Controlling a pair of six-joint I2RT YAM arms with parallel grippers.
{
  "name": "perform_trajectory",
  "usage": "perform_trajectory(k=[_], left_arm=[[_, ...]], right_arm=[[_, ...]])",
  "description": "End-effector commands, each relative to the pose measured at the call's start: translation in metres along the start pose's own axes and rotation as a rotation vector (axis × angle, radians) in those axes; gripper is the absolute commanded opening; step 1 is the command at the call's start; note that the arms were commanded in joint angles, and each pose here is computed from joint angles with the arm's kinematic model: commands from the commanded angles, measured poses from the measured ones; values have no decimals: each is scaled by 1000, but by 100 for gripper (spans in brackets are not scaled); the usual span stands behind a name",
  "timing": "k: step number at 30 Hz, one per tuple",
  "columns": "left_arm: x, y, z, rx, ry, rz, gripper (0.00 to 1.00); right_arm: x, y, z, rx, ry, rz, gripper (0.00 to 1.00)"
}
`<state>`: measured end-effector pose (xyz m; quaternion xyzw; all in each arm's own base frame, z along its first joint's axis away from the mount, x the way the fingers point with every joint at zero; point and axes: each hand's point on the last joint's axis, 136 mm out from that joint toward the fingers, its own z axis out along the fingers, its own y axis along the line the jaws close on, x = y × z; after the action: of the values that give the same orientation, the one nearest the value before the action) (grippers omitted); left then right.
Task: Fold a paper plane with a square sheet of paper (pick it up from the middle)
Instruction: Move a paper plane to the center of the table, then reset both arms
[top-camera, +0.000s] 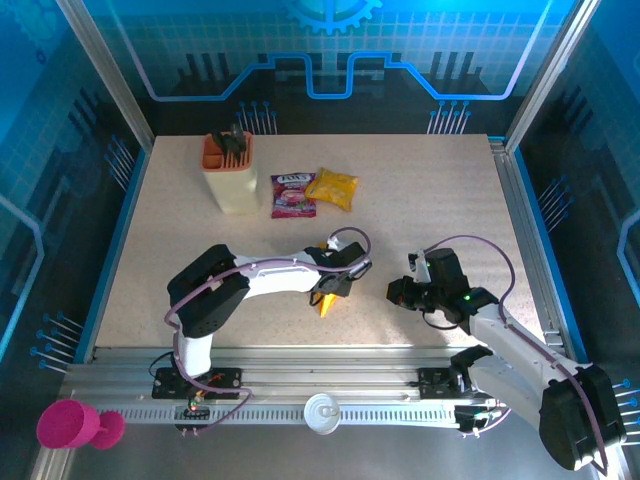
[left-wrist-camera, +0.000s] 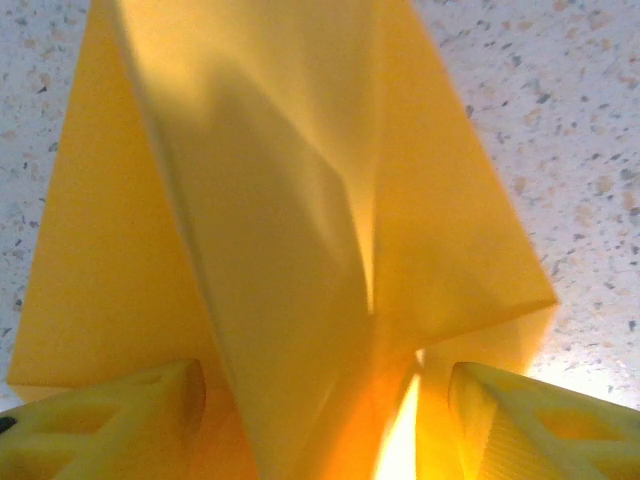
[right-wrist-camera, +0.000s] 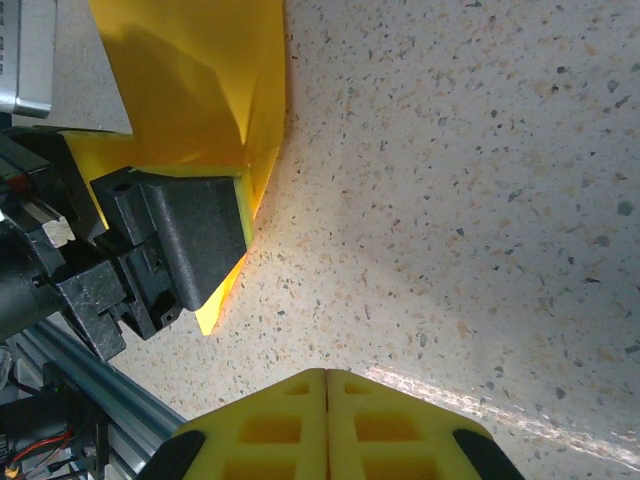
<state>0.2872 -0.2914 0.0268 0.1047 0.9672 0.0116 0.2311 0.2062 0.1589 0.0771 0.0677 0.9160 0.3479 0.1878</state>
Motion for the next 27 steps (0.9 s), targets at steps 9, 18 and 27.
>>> perform_trajectory(k=[9,18,27], left_arm=[[-23,-11,-29,42,-34,48,68],[-73,3,-88,21,-191,52,79],[-119,161,-176,-128,-472,-272,100]], right_arm=[[-6,15,-4,-31,-6,-40,9],[-31,22,-20,19,-66,-70,47],[-133,-45,-93,487,-391,-23,99]])
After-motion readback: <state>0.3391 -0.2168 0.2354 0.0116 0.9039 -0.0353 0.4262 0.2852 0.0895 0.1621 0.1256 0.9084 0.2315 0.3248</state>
